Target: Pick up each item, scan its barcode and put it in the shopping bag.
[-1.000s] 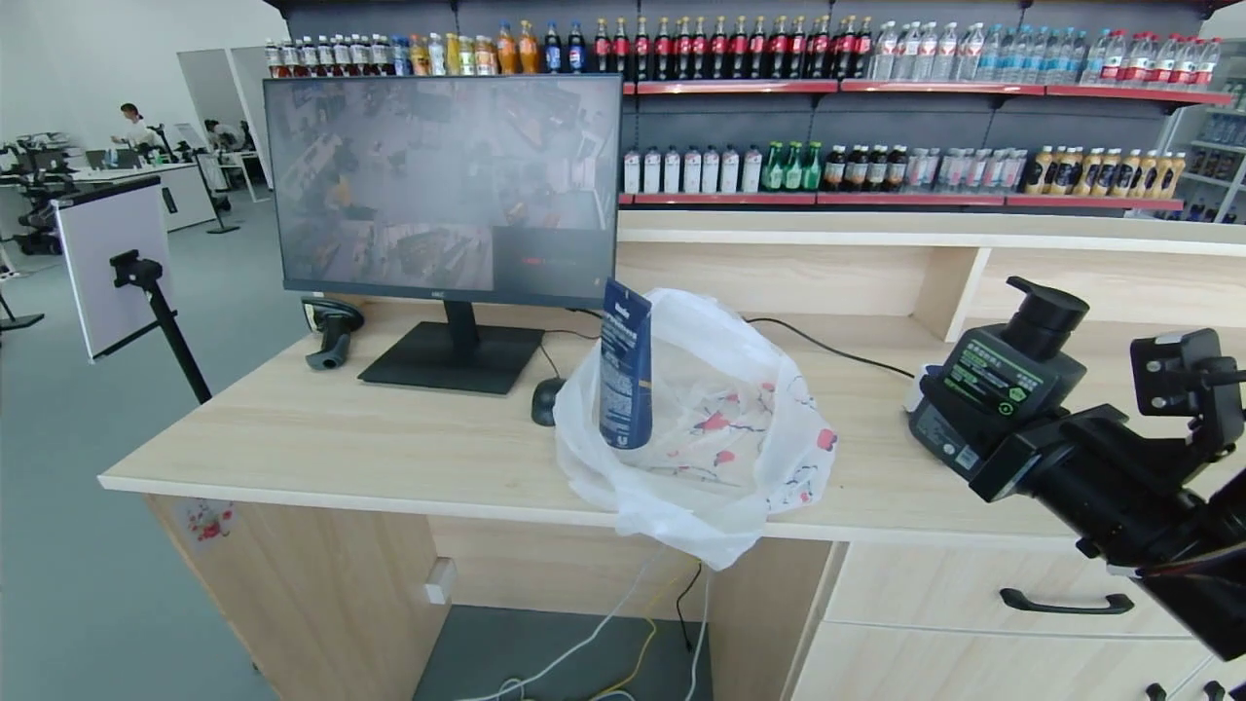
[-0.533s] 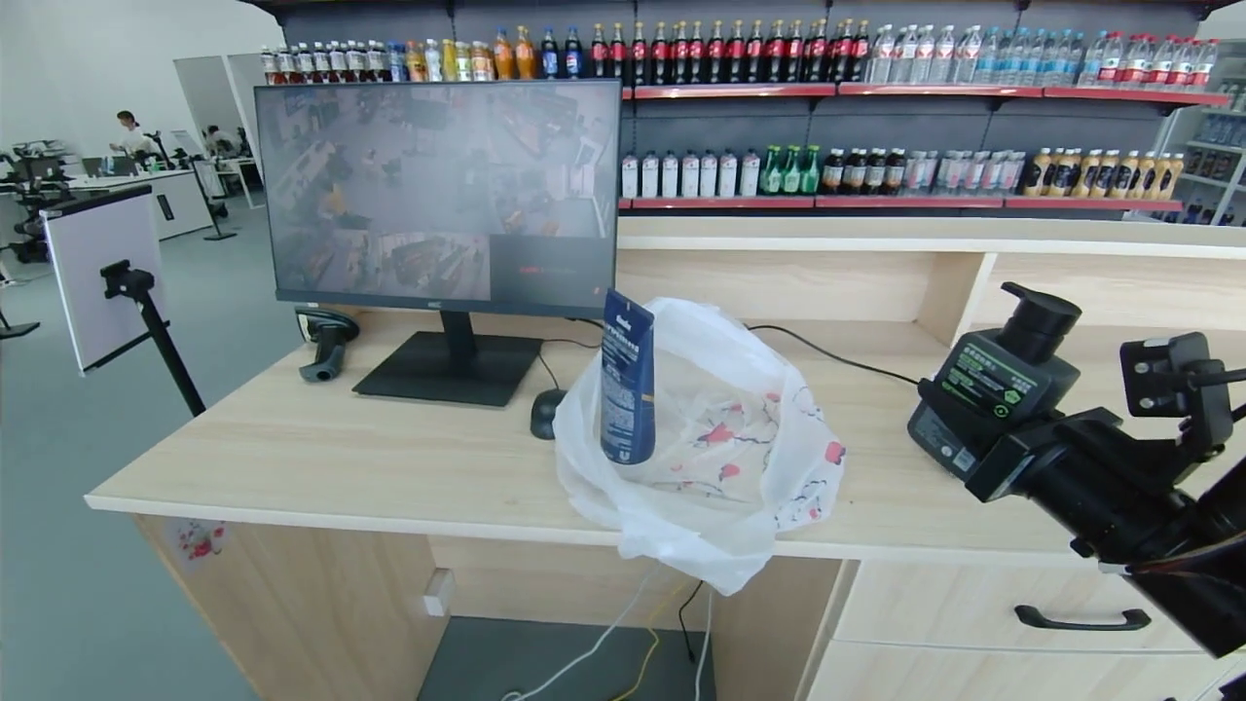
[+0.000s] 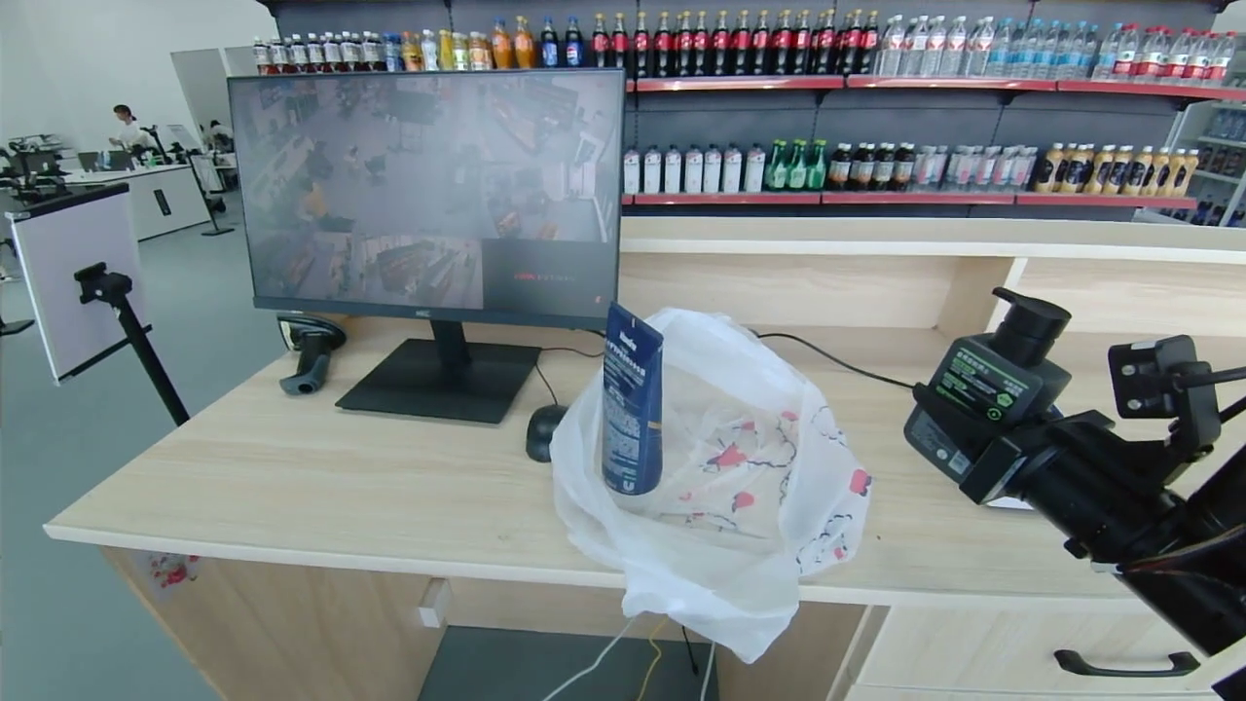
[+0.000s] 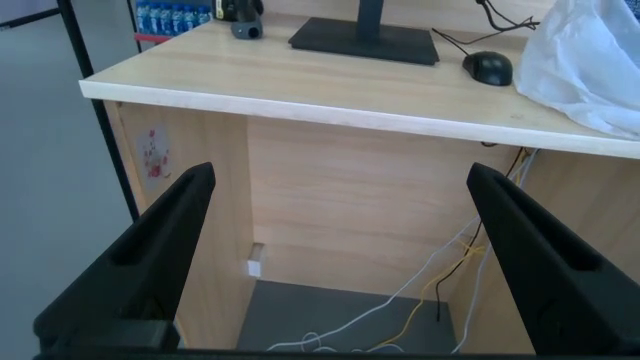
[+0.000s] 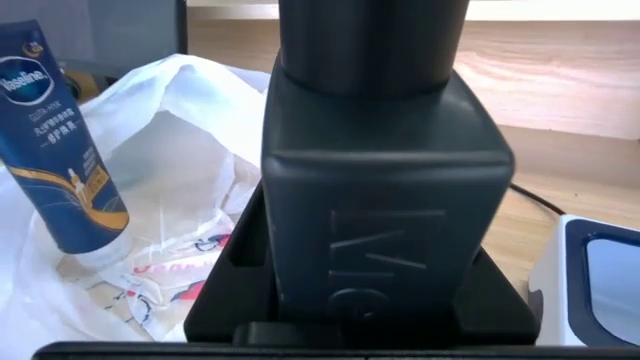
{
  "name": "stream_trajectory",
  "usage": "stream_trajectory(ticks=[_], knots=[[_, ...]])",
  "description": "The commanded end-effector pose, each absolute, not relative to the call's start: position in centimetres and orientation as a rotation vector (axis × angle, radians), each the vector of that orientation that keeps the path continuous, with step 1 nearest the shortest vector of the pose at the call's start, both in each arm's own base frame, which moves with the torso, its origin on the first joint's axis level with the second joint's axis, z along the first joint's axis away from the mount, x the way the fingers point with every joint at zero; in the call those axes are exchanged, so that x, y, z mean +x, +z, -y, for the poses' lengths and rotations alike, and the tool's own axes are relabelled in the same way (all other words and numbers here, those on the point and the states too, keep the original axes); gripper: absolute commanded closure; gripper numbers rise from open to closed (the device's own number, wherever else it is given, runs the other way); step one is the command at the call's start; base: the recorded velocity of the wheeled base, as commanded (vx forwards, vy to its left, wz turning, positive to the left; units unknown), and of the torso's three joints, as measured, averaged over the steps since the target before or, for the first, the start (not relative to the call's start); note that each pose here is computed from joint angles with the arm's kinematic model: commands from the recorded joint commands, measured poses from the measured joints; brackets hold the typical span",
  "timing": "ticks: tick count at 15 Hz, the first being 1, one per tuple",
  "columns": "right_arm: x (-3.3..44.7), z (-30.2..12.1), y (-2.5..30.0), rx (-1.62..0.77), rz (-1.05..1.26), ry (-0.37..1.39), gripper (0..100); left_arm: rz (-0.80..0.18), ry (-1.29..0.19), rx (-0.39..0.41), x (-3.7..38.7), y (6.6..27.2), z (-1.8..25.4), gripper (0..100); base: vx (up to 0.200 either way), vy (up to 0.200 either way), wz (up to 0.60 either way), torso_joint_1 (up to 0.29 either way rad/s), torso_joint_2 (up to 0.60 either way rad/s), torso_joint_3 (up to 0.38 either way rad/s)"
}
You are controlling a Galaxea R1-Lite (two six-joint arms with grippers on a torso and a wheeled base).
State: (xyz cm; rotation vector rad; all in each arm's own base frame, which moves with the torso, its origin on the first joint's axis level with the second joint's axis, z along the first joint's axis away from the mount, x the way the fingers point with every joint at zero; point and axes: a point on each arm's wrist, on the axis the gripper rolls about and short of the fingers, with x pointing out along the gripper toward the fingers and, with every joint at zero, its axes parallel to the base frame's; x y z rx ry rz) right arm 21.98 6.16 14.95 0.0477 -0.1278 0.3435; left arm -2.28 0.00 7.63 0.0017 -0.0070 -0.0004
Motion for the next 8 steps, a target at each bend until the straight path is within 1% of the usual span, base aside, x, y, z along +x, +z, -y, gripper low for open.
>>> stream_trajectory(ticks=[1, 3, 8], knots=[[21.99, -6.23, 14.91, 0.048, 0.127, 0.347, 100, 0.008, -0.002, 0.002, -2.28, 7.63, 0.00, 0, 0.000, 0.000, 0.00, 0.000, 0.00, 0.000], [21.98, -6.19, 14.88, 0.047, 0.126, 0.345, 100, 0.008, 0.000, 0.002, -2.28, 7.63, -0.01, 0, 0.000, 0.000, 0.00, 0.000, 0.00, 0.000], [21.75, -6.13, 14.97, 0.046, 0.129, 0.345, 100, 0.008, -0.002, 0.000, -2.28, 7.63, 0.00, 0, 0.000, 0.000, 0.60, 0.004, 0.00, 0.002]])
